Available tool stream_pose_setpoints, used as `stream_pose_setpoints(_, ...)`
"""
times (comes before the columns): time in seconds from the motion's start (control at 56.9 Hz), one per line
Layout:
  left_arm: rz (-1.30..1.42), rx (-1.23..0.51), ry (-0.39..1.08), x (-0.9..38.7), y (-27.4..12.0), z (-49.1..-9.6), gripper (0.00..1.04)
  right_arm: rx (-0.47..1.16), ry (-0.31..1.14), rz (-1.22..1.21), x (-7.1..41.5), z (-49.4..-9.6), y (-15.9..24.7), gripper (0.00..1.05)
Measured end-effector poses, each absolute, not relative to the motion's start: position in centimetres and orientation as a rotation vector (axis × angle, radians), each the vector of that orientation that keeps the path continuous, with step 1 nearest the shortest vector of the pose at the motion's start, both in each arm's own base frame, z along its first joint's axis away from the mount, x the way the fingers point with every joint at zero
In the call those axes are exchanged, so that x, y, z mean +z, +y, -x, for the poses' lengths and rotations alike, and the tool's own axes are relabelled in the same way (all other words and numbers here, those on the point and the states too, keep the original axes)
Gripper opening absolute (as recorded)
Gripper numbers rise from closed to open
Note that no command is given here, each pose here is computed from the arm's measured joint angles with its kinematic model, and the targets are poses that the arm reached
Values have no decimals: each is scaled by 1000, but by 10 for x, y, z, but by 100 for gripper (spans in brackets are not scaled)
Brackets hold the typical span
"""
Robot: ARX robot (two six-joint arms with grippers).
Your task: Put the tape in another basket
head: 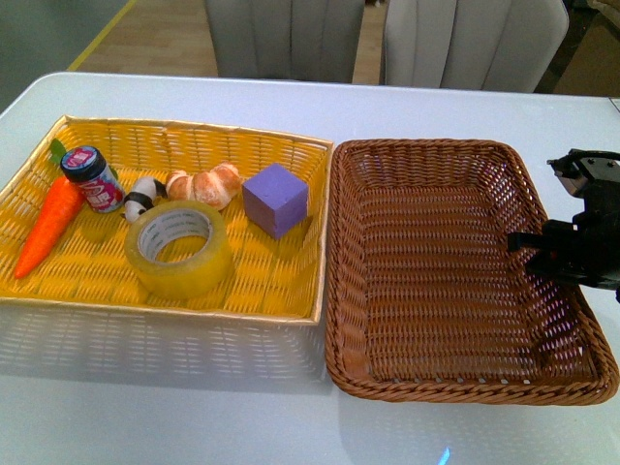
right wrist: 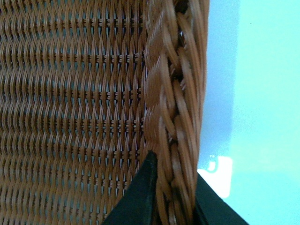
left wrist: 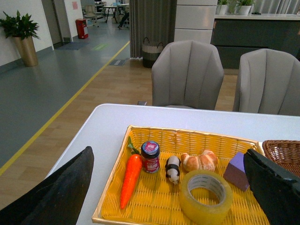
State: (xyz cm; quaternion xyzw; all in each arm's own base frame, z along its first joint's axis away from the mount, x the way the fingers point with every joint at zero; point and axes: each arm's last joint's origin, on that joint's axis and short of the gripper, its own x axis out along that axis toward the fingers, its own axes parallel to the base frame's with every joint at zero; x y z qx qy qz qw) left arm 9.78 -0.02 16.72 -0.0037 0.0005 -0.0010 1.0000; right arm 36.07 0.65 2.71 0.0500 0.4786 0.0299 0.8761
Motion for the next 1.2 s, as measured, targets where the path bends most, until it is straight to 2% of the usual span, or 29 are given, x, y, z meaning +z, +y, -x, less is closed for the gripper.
stream_pose_setpoints(0.193,7,-2,1,167,0,-98,96,51,906,-74,47,-352,-6,52)
stream_pose_setpoints(0.352,7,-2,1,167,0,-98,96,32,725,-24,93,-339,-25,77)
stream_pose_setpoints(0.492,7,-2,1,167,0,-98,96,44,565,2,134,-312,-37,97)
stream_pose_setpoints(0.527,7,-2,1,167,0,-98,96,30,498,2,139,-305,-38,94)
stream_pose_setpoints(0.615,7,-2,1,167,0,-98,96,-4,221,9,151,-280,-36,81)
stream_pose_setpoints(0.721,7,-2,1,167,0,-98,96,-4,27,17,162,-249,-28,63)
stream_pose_setpoints(1.073,7,-2,1,167,0,-98,96,-6,15,12,161,-198,-13,1)
stream_pose_setpoints(1.196,7,-2,1,167,0,-98,96,-10,16,9,161,-184,-3,2)
